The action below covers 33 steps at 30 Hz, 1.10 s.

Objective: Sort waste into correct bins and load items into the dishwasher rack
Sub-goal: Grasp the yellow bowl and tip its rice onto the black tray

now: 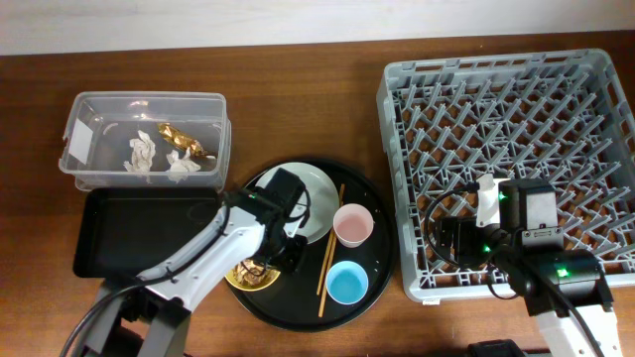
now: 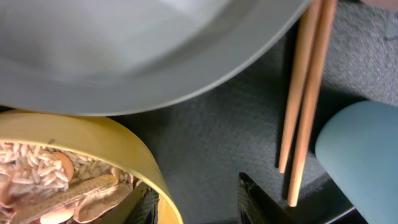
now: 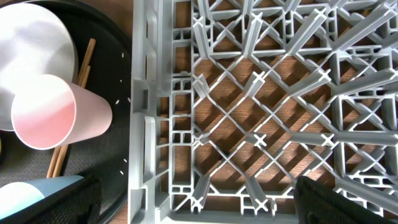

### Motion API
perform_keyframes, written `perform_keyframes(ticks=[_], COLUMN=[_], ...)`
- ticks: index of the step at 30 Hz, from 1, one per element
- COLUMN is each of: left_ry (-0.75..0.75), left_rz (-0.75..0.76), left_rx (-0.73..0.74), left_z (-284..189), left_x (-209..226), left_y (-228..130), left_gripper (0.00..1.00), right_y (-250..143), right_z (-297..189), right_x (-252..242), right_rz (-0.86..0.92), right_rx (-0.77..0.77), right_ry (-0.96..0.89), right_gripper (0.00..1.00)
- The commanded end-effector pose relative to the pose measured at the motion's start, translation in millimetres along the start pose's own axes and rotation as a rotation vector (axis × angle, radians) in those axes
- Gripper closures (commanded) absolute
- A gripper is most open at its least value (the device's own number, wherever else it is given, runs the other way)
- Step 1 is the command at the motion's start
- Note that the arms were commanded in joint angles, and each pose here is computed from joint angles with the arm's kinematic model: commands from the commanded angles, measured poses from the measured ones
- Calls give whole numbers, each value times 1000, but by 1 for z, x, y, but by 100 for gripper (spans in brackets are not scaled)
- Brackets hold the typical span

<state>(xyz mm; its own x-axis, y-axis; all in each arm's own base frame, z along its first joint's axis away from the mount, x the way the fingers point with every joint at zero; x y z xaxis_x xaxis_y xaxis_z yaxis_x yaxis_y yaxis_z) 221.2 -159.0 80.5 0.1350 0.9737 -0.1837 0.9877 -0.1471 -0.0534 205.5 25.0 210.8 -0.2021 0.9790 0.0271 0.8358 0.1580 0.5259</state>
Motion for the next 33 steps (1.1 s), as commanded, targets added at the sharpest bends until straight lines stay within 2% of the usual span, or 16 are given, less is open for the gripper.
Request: perform_keyframes(ticks=[1, 3, 6, 7, 10, 13, 16, 22, 23, 25, 28, 33], left_ry=[60, 98, 190, 187, 176, 101, 34, -294, -405, -524, -759, -995], left_rz=[20, 1, -54, -53, -89, -75, -142, -199, -216, -287, -317, -502], left_rx=[32, 15, -33, -37, -59, -219, -346, -374, -394, -405, -452, -482], left_z=[15, 15, 13, 13, -2, -51, -95, -119, -122, -120, -119, -108], left_x=[1, 5, 16, 16, 11, -5, 21, 95, 114, 139, 165, 207], left_y=[-8, -6, -1, 0, 4, 21, 32, 49, 51, 53, 56, 55], left_gripper=[66, 74, 96, 100, 100, 100, 100, 100, 100, 100, 100, 100], right_y=[4, 4, 4, 4, 3, 3, 3, 3, 3, 3, 3, 3], right_z=[-3, -3, -3, -3, -3, -3, -3, -3, -3, -3, -3, -3], right_x=[-1, -1, -1, -1, -1, -1, -1, -1, -1, -1, -1, -1], right_rz=[12, 12, 12, 12, 12, 12, 12, 12, 12, 12, 12, 12], right_rx=[-12, -12, -12, -12, -10, -9, -9, -9, -9, -9, -9, -9], right_ry=[1, 1, 1, 1, 1, 1, 1, 1, 1, 1, 1, 1], right_gripper=[1, 1, 1, 1, 1, 1, 1, 1, 1, 1, 1, 1])
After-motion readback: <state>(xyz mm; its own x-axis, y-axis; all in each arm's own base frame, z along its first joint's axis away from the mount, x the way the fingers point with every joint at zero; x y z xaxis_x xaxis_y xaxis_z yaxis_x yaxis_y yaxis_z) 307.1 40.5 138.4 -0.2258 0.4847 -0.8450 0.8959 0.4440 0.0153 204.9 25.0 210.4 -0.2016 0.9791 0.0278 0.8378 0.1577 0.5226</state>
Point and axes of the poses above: each gripper's point midway between its finger pads, its own z axis out along the fingers, its own x axis along the line the jaws close on, y = z × x, the point moved 5 cm from there along -z, back along the fingers, and after that the axes turned 12 degrees about -z, right-handed, at the moved point
